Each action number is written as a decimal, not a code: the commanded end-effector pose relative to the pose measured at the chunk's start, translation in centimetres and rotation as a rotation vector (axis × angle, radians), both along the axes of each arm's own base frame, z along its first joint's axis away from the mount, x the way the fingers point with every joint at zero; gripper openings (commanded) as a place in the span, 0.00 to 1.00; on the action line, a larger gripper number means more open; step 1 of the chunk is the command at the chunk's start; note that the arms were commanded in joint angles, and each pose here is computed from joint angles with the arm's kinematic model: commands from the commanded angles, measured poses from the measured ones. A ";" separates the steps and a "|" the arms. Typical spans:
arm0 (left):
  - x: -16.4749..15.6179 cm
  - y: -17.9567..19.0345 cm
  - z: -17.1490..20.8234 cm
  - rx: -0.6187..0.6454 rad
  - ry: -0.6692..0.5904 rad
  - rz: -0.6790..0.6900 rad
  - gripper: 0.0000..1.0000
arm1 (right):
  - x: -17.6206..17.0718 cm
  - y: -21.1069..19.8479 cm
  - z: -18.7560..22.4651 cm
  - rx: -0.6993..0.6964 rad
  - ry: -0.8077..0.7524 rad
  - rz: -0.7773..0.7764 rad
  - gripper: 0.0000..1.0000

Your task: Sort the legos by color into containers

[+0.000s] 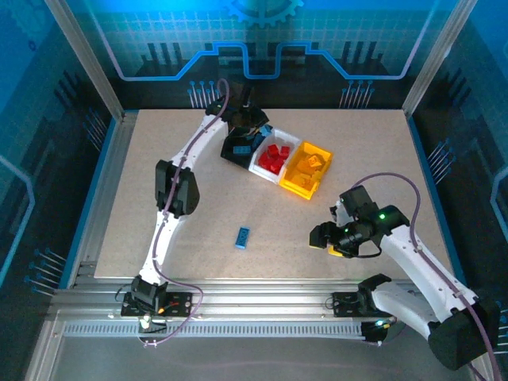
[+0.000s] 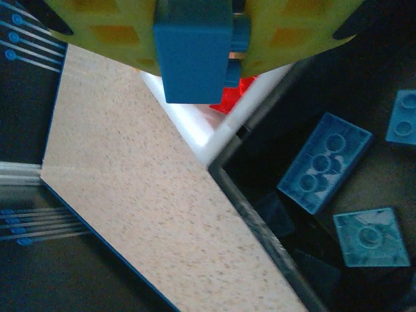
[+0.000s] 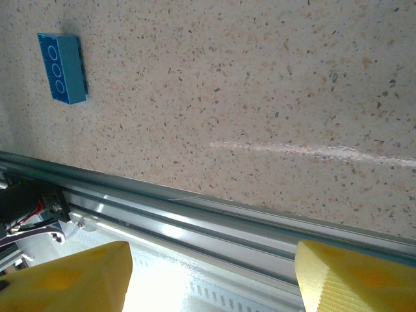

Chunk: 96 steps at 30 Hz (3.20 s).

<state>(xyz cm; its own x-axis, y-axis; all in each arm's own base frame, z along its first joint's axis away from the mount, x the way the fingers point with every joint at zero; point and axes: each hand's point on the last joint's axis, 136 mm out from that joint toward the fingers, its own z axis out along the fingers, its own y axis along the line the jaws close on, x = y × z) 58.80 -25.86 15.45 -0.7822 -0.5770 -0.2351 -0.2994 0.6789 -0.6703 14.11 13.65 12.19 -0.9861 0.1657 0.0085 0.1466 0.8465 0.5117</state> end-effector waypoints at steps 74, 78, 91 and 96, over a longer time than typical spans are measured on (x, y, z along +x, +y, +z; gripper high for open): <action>-30.7 4.2 -9.7 0.524 0.366 -0.377 0.33 | -1.9 -0.9 0.0 0.044 0.024 -0.085 0.68; -24.2 4.2 -5.2 0.346 0.279 -0.286 0.33 | -1.4 -0.6 -0.8 0.052 0.035 -0.086 0.68; -5.0 4.6 1.4 0.063 0.112 -0.111 0.34 | 3.1 0.9 1.5 0.056 -0.011 -0.031 0.68; -1.7 4.2 -1.3 0.023 0.120 -0.063 0.34 | 4.2 0.5 3.8 0.024 -0.078 -0.034 0.68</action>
<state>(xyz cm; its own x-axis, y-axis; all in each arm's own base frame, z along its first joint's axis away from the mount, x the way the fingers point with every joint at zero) 57.52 -21.26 15.80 -0.8319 -0.4995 -0.2417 -0.2702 0.7450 -0.6099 17.56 14.63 14.33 -0.9803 0.1976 -0.0082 0.1605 0.8191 0.5507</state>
